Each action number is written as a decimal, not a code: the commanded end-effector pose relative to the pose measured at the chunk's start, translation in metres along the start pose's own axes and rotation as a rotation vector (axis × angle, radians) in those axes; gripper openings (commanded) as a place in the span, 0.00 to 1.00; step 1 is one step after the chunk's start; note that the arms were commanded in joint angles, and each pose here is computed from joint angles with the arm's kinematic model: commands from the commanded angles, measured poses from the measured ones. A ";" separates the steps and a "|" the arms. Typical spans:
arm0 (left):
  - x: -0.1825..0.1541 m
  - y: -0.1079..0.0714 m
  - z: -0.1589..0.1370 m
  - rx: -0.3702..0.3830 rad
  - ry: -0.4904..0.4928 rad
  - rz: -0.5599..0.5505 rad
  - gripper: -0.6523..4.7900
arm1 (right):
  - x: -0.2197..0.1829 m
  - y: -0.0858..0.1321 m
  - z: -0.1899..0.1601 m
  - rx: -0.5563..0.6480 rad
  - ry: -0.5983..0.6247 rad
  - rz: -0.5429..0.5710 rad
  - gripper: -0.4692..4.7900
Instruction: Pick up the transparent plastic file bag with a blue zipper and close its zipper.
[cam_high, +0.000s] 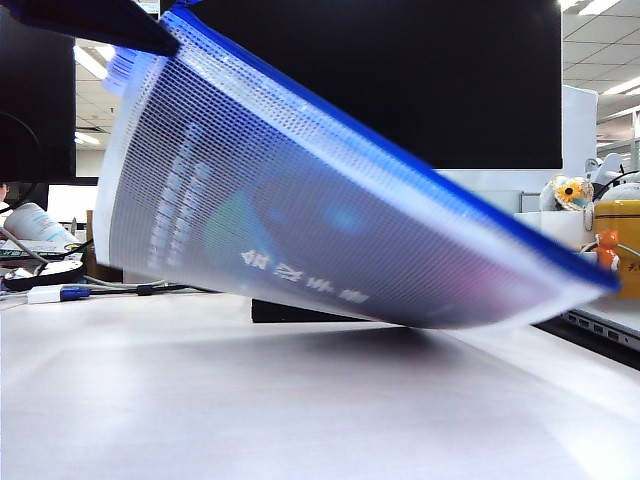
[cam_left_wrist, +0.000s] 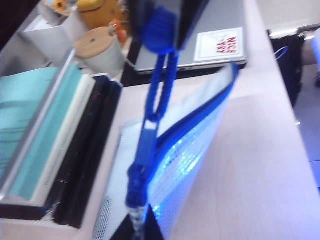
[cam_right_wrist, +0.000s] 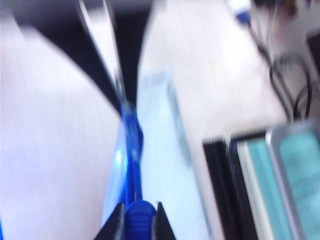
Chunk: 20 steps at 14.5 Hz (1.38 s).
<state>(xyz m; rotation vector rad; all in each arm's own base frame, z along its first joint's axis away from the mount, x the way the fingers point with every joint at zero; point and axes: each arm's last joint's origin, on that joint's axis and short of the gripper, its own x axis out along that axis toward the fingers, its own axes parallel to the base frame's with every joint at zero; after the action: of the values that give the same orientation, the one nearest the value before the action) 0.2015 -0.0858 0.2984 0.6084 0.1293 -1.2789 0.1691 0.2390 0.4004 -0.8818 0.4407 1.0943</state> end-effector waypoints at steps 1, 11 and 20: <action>-0.014 -0.004 0.014 0.063 -0.027 0.060 0.11 | -0.004 -0.014 -0.018 0.133 0.093 -0.017 0.09; -0.028 -0.011 0.016 0.028 0.182 0.242 0.11 | 0.019 -0.048 -0.118 0.440 0.472 -0.044 0.09; -0.032 -0.012 0.006 -0.018 0.353 0.306 0.11 | 0.002 -0.079 -0.172 0.624 0.566 -0.156 0.10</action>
<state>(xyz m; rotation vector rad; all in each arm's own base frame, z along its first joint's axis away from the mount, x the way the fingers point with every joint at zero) 0.1793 -0.0655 0.3102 0.7961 0.3290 -0.8820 0.2603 0.0900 0.3246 -0.6544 1.1145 0.4702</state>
